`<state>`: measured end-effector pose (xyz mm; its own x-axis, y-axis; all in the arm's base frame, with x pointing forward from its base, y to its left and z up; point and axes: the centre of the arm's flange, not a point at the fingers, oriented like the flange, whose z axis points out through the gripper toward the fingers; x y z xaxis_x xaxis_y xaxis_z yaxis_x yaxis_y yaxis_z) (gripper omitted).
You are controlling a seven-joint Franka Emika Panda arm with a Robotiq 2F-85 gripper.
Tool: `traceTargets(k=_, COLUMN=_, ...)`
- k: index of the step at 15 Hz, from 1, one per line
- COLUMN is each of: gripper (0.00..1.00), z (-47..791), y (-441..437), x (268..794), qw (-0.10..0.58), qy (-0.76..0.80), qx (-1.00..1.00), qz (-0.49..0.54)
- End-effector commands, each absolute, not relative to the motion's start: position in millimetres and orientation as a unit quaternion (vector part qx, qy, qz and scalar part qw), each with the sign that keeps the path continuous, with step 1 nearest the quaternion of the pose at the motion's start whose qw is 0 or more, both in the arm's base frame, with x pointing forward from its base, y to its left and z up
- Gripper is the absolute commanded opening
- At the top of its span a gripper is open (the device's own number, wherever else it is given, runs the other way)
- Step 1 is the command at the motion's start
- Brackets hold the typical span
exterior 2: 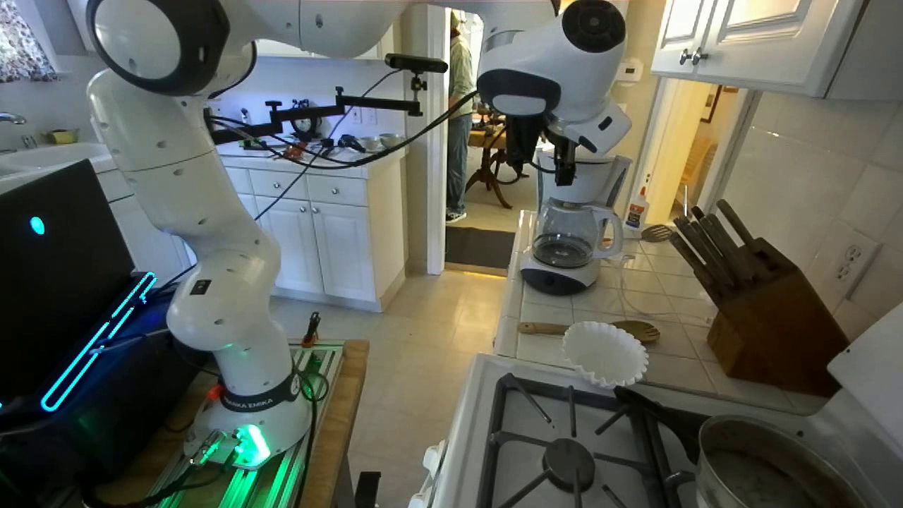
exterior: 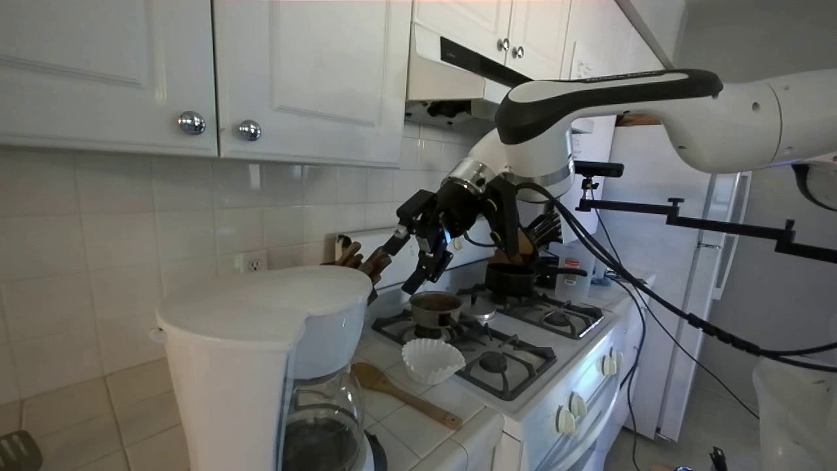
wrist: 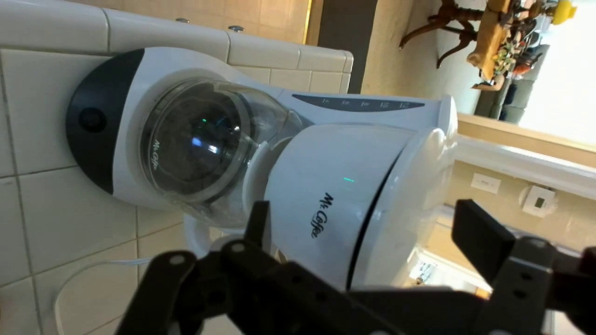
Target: Open the lid of the coffee maker
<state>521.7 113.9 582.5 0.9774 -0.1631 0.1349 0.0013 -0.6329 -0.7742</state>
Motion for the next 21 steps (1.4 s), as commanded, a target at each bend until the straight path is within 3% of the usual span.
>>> traceTargets(k=1, gripper=1.0, z=588.4, y=117.8, x=532.4, qw=0.438, qy=0.044, qx=-0.892, qz=-0.1)
traceTargets(k=11, gripper=1.0, z=591.2, y=128.1, x=523.7, qw=0.426, qy=0.035, qx=-0.899, qz=-0.099)
traceTargets(k=21, gripper=1.0, z=590.2, y=134.6, x=534.6, qw=0.481, qy=0.076, qx=-0.863, qz=-0.133)
